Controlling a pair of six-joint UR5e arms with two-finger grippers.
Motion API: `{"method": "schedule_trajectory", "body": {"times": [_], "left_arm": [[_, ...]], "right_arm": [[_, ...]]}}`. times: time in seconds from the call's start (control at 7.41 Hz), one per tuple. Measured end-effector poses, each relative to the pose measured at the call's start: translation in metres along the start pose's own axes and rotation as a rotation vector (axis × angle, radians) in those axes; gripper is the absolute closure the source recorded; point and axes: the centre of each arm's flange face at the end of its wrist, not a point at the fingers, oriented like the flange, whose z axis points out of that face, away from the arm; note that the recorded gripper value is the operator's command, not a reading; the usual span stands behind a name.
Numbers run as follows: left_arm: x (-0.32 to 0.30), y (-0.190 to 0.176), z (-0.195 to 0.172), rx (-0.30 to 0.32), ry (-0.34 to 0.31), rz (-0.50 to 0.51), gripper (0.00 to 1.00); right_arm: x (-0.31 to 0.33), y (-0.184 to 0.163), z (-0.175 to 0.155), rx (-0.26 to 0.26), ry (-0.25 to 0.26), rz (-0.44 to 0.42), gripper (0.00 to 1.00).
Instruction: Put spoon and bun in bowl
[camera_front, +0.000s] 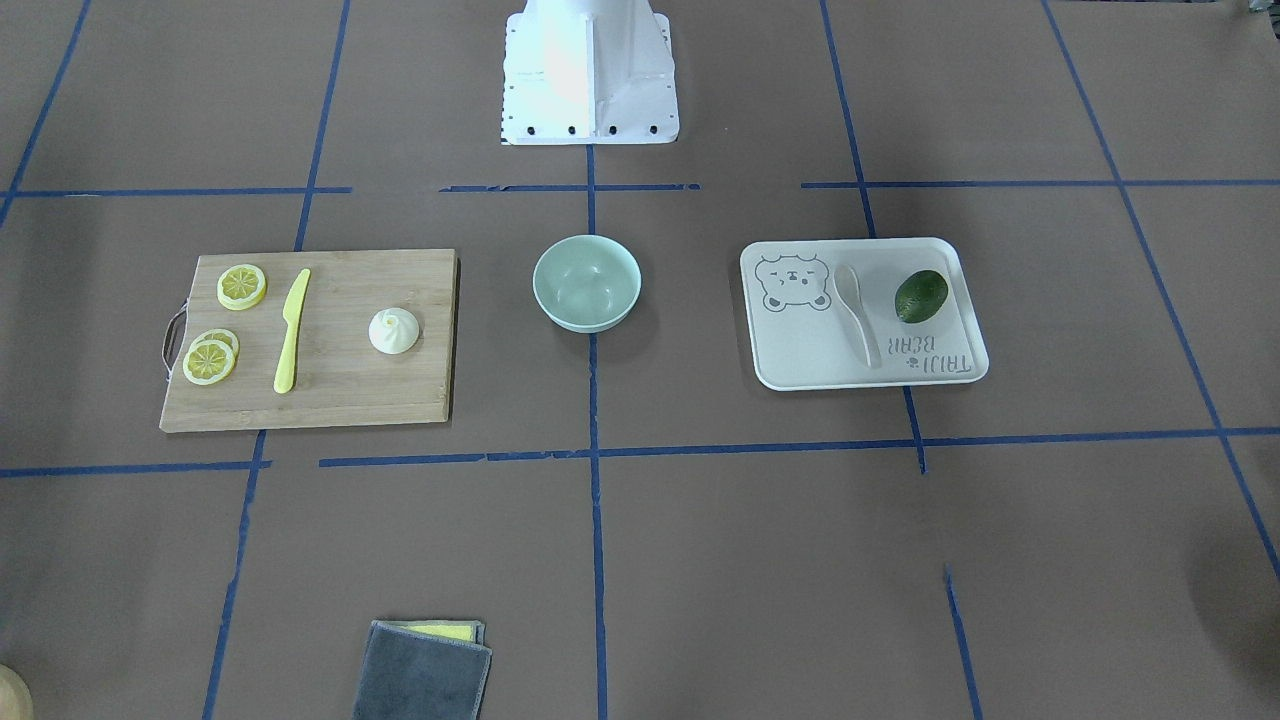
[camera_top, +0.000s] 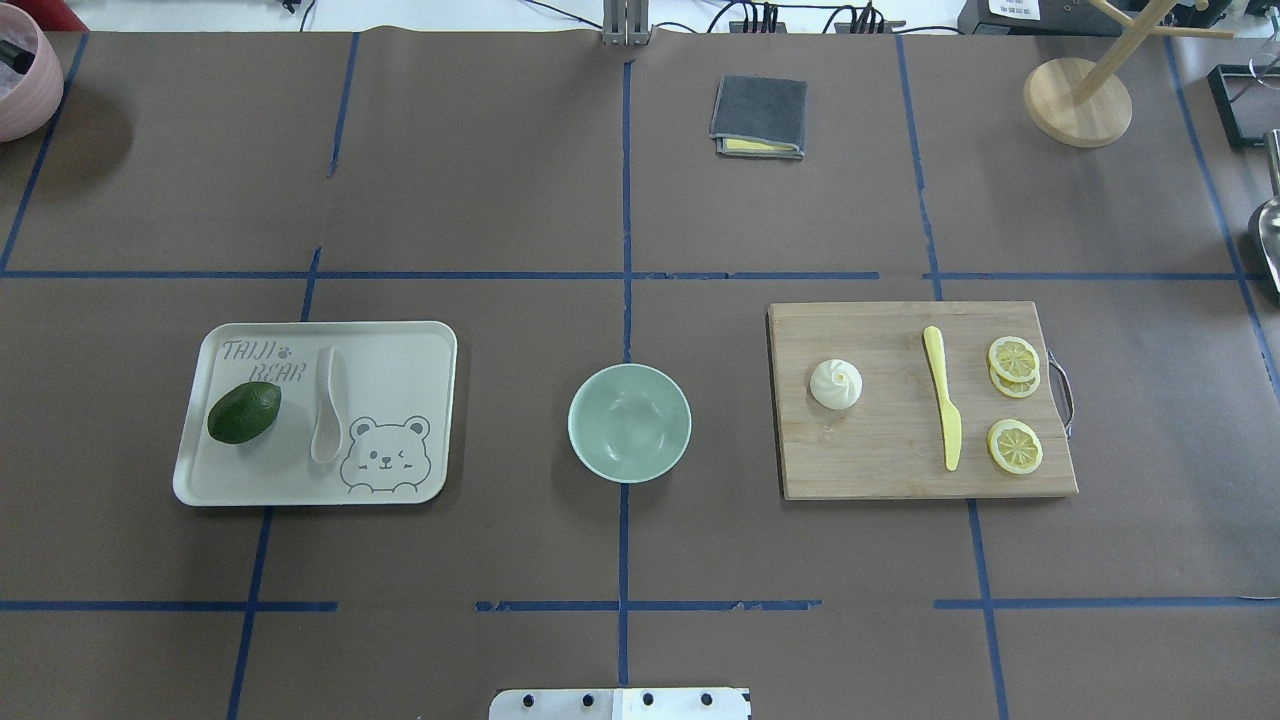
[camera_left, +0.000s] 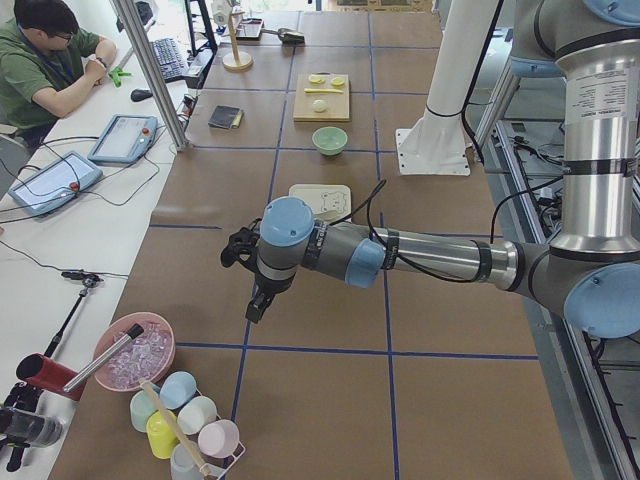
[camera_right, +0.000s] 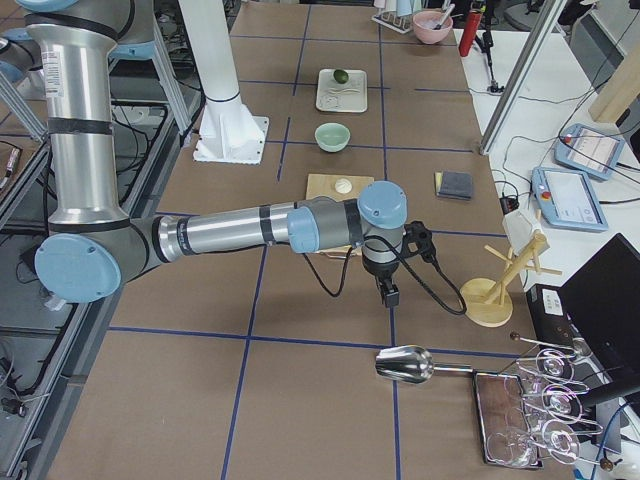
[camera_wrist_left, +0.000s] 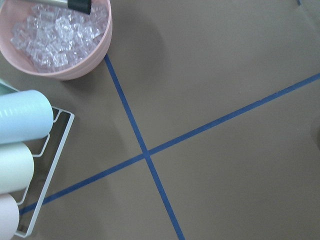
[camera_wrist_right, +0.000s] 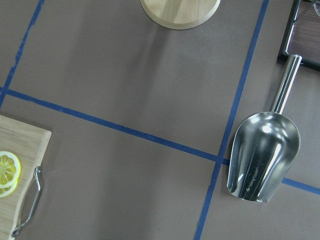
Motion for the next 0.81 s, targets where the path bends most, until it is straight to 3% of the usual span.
{"method": "schedule_trajectory", "body": {"times": [0.27,0.4,0.54,0.81], "left_arm": [[0.014,-0.026,-0.015,0.134,-0.004,0.073,0.00],[0.030,-0.039,-0.017,0.180,0.037,0.019,0.00],[0.056,-0.053,-0.009,0.211,0.095,-0.020,0.00],[0.131,-0.081,0.023,0.221,0.151,-0.061,0.00]], "right_arm": [[-0.007,-0.008,-0.005,0.023,-0.023,0.042,0.00],[-0.008,-0.010,-0.006,0.041,-0.020,0.032,0.00],[-0.008,-0.011,-0.006,0.062,-0.016,0.015,0.00],[-0.004,-0.004,-0.002,0.071,-0.019,0.011,0.00]]}}
